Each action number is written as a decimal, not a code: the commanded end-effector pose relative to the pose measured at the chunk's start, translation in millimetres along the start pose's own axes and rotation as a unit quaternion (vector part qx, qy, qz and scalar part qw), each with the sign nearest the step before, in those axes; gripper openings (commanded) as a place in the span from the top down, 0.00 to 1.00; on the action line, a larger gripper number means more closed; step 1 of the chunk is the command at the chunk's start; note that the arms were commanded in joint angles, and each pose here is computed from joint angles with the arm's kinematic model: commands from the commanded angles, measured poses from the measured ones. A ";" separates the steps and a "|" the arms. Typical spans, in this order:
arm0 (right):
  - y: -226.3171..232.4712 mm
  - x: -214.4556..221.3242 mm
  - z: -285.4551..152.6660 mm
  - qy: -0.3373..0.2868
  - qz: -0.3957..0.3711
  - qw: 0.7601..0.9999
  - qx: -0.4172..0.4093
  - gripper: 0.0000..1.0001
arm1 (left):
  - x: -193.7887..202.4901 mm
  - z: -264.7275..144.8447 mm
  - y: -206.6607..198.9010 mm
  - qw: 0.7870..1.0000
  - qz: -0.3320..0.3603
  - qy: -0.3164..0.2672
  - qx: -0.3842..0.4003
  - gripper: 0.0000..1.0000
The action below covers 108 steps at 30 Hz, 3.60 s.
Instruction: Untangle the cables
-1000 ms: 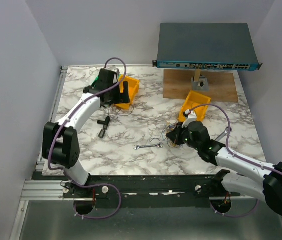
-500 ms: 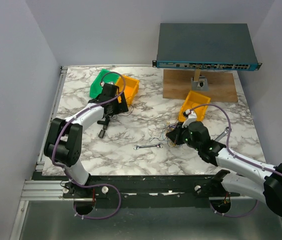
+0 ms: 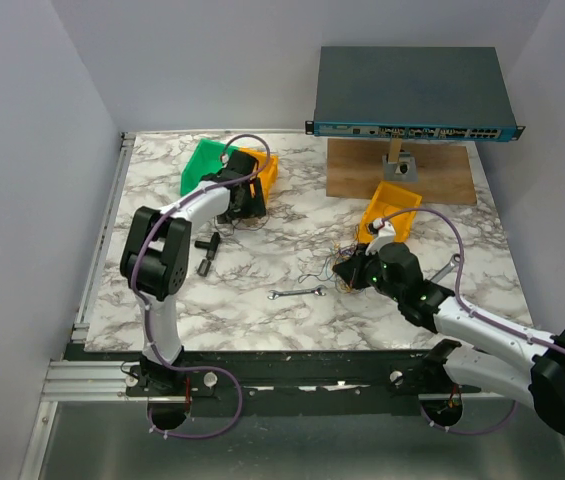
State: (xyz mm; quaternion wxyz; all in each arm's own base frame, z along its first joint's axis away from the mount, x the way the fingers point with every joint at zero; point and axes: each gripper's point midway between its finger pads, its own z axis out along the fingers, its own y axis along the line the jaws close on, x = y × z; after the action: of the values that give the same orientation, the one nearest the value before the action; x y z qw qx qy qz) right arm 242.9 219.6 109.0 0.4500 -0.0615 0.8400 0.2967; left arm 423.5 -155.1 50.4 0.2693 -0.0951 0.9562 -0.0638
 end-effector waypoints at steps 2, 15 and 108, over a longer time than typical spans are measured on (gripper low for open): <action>5.8 -3.2 -4.1 -0.004 0.001 1.000 -0.014 0.99 | 44.9 6.2 8.2 0.991 0.065 0.105 -0.056 0.29; 7.6 -6.7 -7.7 -0.012 0.003 1.000 -0.018 0.99 | 132.1 11.8 5.8 0.977 0.079 0.196 -0.001 0.66; 1.3 -4.9 -0.6 -0.001 0.005 1.000 0.005 0.99 | -37.0 14.7 -74.7 0.987 0.054 0.086 0.127 0.97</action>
State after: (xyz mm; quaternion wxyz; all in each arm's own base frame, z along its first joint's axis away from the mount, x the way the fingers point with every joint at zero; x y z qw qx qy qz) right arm 242.3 219.1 103.7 0.4431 -0.0599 0.8452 0.2929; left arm 508.1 -204.0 58.4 0.2180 -0.0230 0.9581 -0.1846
